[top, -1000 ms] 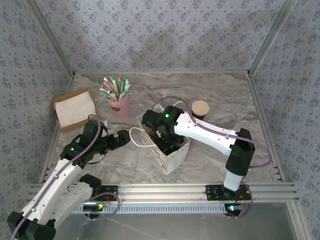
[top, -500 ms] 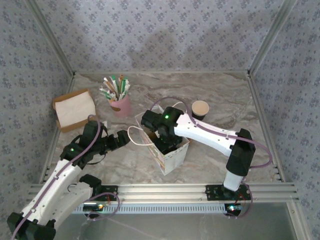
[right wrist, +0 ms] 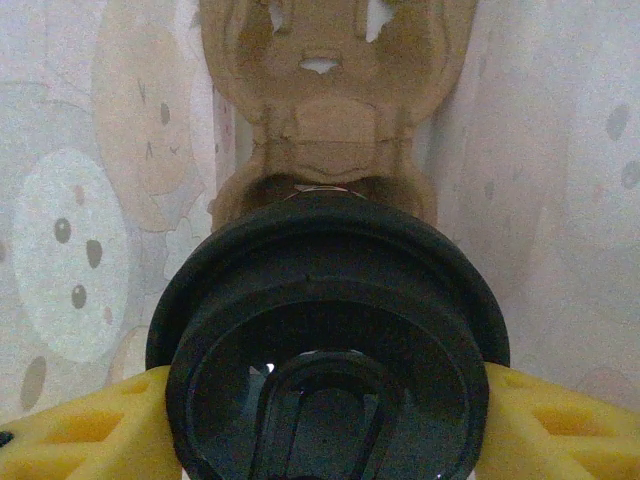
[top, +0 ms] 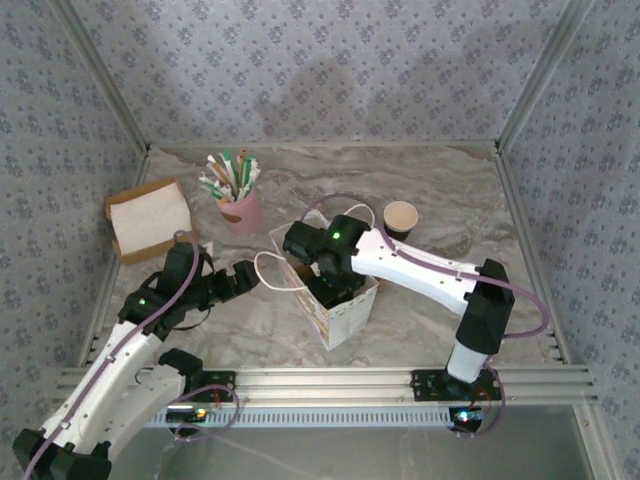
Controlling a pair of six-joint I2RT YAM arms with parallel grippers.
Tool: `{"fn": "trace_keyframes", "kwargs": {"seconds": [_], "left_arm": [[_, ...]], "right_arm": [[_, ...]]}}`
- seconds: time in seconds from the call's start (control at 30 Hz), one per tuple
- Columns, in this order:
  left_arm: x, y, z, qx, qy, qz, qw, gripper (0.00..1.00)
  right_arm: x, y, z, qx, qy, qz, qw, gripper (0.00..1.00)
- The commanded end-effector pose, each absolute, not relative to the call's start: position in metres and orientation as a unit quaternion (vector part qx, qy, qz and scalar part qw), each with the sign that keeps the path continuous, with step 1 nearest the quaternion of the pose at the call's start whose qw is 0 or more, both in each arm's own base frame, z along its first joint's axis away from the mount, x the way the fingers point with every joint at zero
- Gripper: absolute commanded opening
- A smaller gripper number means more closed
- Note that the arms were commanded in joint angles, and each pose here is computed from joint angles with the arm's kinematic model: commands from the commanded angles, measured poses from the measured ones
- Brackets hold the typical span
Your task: Pack the takeout coffee
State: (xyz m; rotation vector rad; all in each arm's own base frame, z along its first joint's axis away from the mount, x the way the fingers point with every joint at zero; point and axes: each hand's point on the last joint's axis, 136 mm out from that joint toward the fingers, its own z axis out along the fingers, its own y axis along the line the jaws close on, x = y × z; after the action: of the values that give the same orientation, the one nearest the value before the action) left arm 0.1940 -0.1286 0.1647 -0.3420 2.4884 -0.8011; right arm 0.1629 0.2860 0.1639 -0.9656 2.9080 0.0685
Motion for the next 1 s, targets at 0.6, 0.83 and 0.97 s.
{"fn": "trace_keyframes", "kwargs": {"seconds": [0.6, 0.83, 0.97], "left_arm": [[0.193, -0.13, 0.166, -0.124, 0.914, -0.296, 0.249, 0.99], [0.194, -0.13, 0.164, -0.124, 0.914, -0.294, 0.249, 0.99], [0.194, -0.13, 0.165, -0.123, 0.914, -0.294, 0.25, 0.99]], "right_arm": [[0.159, 0.283, 0.16, -0.317, 0.947, 0.018, 0.035, 0.66], [0.157, 0.283, 0.157, -0.316, 0.948, 0.017, 0.022, 0.66], [0.154, 0.282, 0.157, -0.315, 0.949, 0.016, 0.012, 0.66]]}}
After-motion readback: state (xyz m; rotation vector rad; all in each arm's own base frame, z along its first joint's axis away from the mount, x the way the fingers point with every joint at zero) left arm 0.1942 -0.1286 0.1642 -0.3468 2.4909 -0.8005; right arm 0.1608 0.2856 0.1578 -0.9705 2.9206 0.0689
